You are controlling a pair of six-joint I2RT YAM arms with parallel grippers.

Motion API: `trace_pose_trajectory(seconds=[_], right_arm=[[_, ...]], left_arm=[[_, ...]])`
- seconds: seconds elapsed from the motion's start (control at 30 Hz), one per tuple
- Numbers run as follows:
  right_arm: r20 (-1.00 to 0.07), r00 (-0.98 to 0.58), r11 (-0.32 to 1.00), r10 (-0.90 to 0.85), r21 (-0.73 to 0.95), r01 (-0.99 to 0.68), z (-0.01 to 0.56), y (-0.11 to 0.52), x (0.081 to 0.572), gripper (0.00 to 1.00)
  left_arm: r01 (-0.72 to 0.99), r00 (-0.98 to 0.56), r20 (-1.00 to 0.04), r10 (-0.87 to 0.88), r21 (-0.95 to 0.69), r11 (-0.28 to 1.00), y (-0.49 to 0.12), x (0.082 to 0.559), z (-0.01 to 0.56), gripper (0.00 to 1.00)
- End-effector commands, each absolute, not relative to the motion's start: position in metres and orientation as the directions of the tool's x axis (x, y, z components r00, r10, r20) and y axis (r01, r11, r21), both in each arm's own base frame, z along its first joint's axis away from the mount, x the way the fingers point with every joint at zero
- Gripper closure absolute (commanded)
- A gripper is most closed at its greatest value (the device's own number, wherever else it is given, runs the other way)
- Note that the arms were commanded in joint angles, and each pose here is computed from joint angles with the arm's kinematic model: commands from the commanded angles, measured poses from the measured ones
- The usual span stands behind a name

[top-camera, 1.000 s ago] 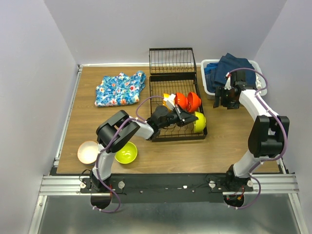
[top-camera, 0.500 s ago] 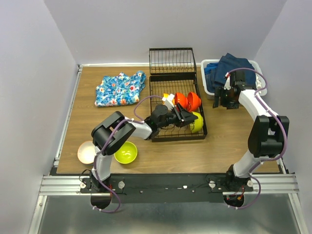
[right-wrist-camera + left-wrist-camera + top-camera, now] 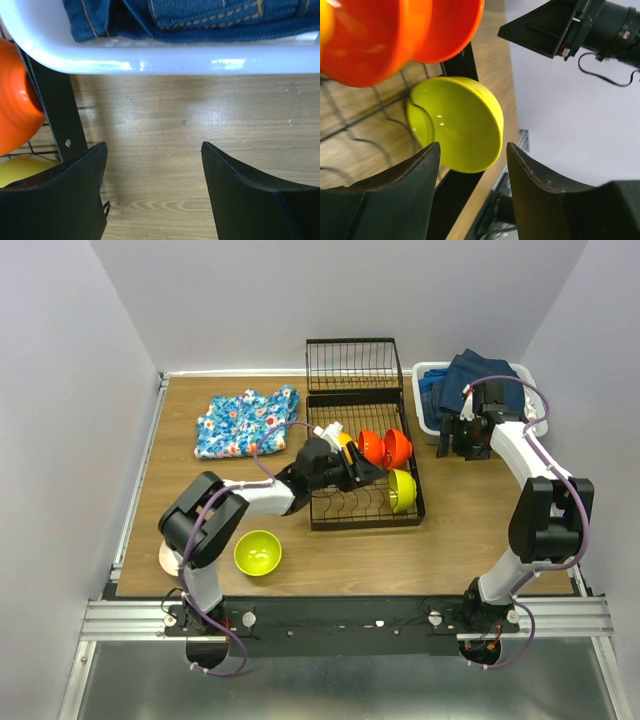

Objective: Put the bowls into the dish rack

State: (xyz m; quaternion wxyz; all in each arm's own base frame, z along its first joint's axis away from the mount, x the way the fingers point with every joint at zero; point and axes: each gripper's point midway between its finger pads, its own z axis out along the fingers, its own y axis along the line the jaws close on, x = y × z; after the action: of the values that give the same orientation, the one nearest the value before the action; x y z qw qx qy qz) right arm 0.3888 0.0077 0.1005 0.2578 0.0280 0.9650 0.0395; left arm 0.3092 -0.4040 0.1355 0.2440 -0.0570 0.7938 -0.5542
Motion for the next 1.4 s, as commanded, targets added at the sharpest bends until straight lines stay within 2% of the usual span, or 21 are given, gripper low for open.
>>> trace_pose_trajectory(seconds=[0.0,0.03,0.07,0.13,0.17,0.2,0.23,0.27,0.3,0.33,0.37,0.4,0.47,0.5,0.53,0.63,0.67,0.77,1.0,1.2,1.37], right_arm=[[-0.544,-0.837,0.996,0.062,0.084,0.020,0.124,0.009,0.397,0.16],[-0.548,-0.834,0.996,0.062,0.084,0.019,0.125,0.009,0.397,0.16],[-0.551,-0.832,0.996,0.064,0.085,0.020,0.126,0.009,0.397,0.16],[-0.553,-0.831,0.996,0.059,0.083,0.016,0.126,0.009,0.395,0.16],[-0.560,-0.827,0.997,0.058,0.081,0.014,0.128,0.009,0.394,0.16],[-0.561,-0.826,0.997,0.056,0.082,0.012,0.127,0.009,0.394,0.16],[-0.560,-0.827,0.997,0.056,0.082,0.012,0.126,0.009,0.393,0.16],[-0.562,-0.825,0.996,0.054,0.093,0.002,0.126,0.012,0.392,0.16],[-0.570,-0.820,0.995,0.042,0.097,-0.016,0.127,0.013,0.394,0.16],[-0.571,-0.820,0.994,0.038,0.104,-0.026,0.126,0.015,0.394,0.16],[-0.575,-0.817,0.990,0.034,0.129,-0.049,0.127,0.021,0.396,0.16],[-0.579,-0.815,0.987,0.021,0.140,-0.075,0.127,0.024,0.400,0.16],[-0.613,-0.789,0.967,-0.024,0.186,-0.174,0.138,0.039,0.407,0.16],[-0.631,-0.772,0.956,-0.069,0.179,-0.231,0.141,0.044,0.412,0.16],[-0.636,-0.766,0.947,-0.090,0.183,-0.264,0.142,0.047,0.417,0.16],[-0.680,-0.722,0.930,-0.126,0.172,-0.324,0.153,0.053,0.435,0.15],[-0.692,-0.709,0.921,-0.135,0.176,-0.347,0.155,0.056,0.438,0.01],[-0.741,-0.656,0.913,-0.145,0.156,-0.378,0.165,0.060,0.446,0.00],[-0.788,-0.605,0.914,-0.113,0.155,-0.374,0.178,0.063,0.439,0.00],[-0.797,-0.601,0.928,-0.063,0.175,-0.329,0.189,0.061,0.442,0.00],[-0.808,-0.584,0.933,-0.085,0.140,-0.330,0.198,0.057,0.441,0.00]], left_arm=[[0.373,-0.837,-0.493,-0.238,-0.832,0.412,-0.368,0.302,0.170,0.36],[0.438,-0.811,-0.553,-0.192,-0.790,0.430,-0.359,0.302,0.173,0.36],[0.454,-0.819,-0.557,-0.137,-0.775,0.440,-0.353,0.293,0.171,0.36],[0.562,-0.782,-0.618,-0.079,-0.754,0.340,-0.343,0.268,0.205,0.37],[0.614,-0.750,-0.661,-0.041,-0.717,0.329,-0.333,0.258,0.200,0.37],[0.690,-0.686,-0.727,-0.022,-0.661,0.295,-0.324,0.243,0.222,0.38],[0.744,-0.631,-0.775,0.024,-0.597,0.299,-0.316,0.235,0.224,0.38],[0.744,-0.638,-0.764,0.097,-0.578,0.335,-0.304,0.221,0.213,0.38],[0.852,-0.482,-0.862,0.158,-0.420,0.312,-0.290,0.212,0.225,0.38],[0.880,-0.421,-0.881,0.217,-0.338,0.334,-0.279,0.209,0.221,0.38],[0.886,-0.422,-0.848,0.321,-0.310,0.344,-0.260,0.192,0.207,0.38],[0.958,-0.211,-0.889,0.406,-0.107,0.265,-0.245,0.186,0.212,0.38],[0.979,-0.137,-0.806,0.576,-0.022,0.202,-0.210,0.161,0.188,0.38],[0.988,-0.062,-0.787,0.614,0.039,0.149,-0.197,0.151,0.186,0.38],[0.988,0.078,-0.744,0.664,0.148,0.049,-0.185,0.148,0.180,0.38],[0.985,0.142,-0.630,0.763,0.170,-0.044,-0.149,0.124,0.156,0.37],[0.991,0.124,-0.593,0.795,0.120,-0.065,-0.137,0.110,0.146,0.38],[0.994,0.106,-0.503,0.858,0.046,-0.096,-0.112,0.091,0.127,0.41],[0.994,0.110,-0.417,0.902,0.039,-0.103,-0.090,0.083,0.107,0.42],[0.996,0.092,-0.412,0.906,0.028,-0.089,-0.091,0.085,0.095,0.42],[0.996,0.092,-0.392,0.915,0.049,-0.079,-0.088,0.090,0.085,0.49]])
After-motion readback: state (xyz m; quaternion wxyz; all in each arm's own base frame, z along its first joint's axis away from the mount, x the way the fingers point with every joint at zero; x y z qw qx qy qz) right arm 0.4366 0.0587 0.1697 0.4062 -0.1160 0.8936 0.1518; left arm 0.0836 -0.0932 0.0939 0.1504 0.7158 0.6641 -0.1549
